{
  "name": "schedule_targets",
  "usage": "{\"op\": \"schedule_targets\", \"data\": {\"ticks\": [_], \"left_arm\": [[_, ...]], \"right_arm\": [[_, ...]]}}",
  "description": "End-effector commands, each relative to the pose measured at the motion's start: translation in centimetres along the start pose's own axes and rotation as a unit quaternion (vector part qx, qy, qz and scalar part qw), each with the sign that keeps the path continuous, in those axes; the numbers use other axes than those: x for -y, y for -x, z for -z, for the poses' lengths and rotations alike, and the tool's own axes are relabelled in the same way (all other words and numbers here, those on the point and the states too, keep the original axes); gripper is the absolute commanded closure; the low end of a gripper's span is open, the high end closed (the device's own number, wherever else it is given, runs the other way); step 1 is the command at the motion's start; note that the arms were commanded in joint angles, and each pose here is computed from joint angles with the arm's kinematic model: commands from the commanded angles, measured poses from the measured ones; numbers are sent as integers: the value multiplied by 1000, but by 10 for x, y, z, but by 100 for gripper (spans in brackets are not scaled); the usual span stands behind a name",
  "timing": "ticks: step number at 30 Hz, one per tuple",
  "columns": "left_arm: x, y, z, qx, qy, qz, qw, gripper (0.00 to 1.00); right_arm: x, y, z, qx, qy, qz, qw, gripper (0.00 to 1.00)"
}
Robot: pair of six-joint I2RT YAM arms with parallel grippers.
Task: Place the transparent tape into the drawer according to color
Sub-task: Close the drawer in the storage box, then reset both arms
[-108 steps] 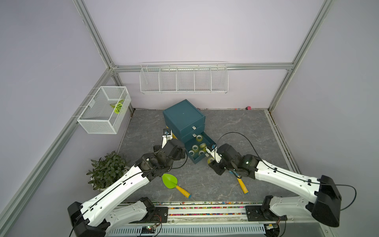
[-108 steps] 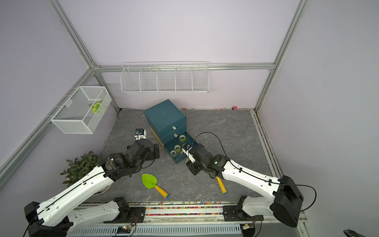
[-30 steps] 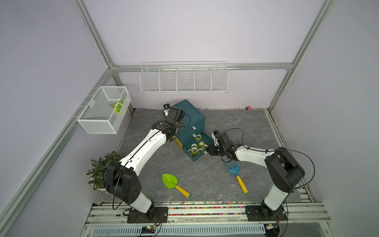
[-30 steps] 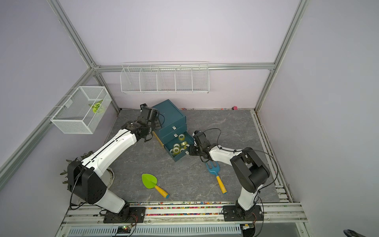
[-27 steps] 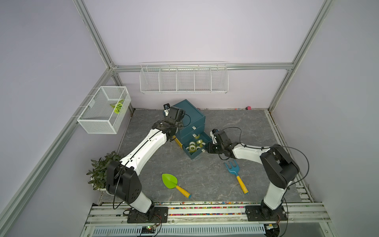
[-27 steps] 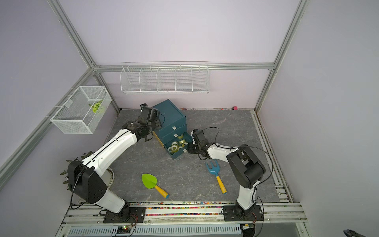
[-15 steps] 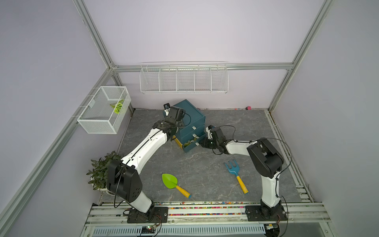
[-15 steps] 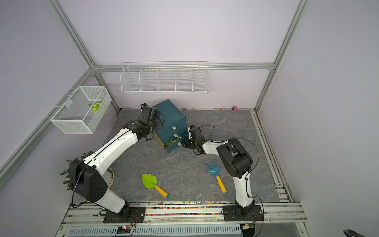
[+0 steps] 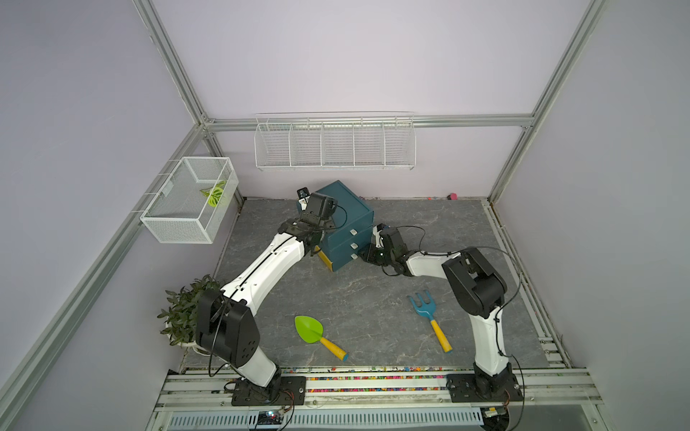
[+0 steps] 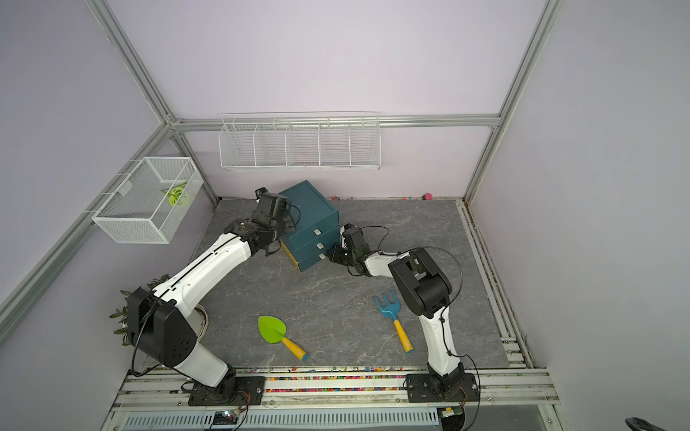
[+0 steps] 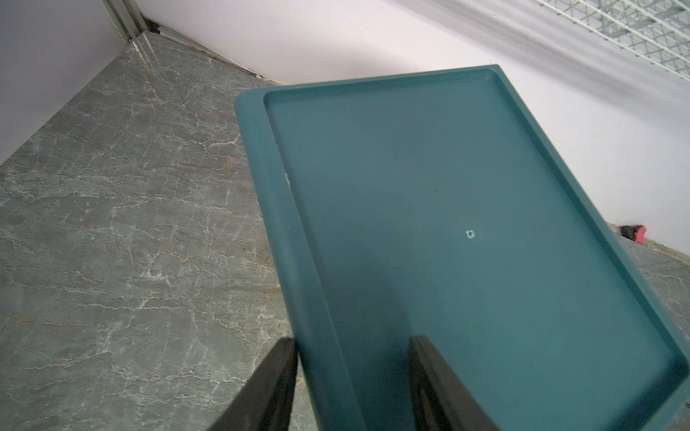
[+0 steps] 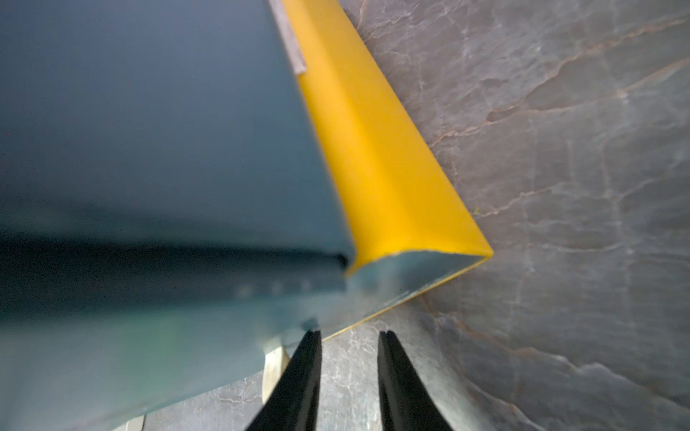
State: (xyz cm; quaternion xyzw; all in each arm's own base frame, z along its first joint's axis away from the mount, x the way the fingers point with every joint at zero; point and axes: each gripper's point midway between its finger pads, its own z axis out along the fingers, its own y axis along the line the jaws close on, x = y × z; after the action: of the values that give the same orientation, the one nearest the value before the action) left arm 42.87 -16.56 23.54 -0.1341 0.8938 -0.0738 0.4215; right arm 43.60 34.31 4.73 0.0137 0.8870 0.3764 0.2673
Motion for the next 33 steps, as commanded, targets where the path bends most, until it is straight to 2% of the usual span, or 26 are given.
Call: {"op": "schedule_targets", "data": {"ticks": [1,4,9,14,18,24,29,32,33], "left_arm": [[-22,-59,-18,-108,40,-47,992,46],[-19,-44,-6,-89,35,-43,994,41],[-10,-11,27,-45,1,-30,999,15],[-12,5,66,-12,-35,-24,999,0],[-29,-2,96,15,-59,-18,998,0],[-85,-18,126,93,-31,-2,995,0],[-102,-41,115,109,-21,-48,993,0],[-117,-47,101,112,28,-73,991,0],[-127,-43,98,124,64,-73,987,0]], "right_arm": [[-19,17,7,32,35,14,999,61],[-22,16,22,40,34,20,998,54],[-29,14,55,51,30,30,998,46],[-33,6,97,65,25,34,997,42],[-27,-7,131,73,9,38,997,40],[-9,-24,180,96,-41,66,992,36],[3,-24,202,133,-67,70,986,27],[4,-20,211,149,-76,78,983,22],[2,-17,215,155,-77,83,981,22]]}}
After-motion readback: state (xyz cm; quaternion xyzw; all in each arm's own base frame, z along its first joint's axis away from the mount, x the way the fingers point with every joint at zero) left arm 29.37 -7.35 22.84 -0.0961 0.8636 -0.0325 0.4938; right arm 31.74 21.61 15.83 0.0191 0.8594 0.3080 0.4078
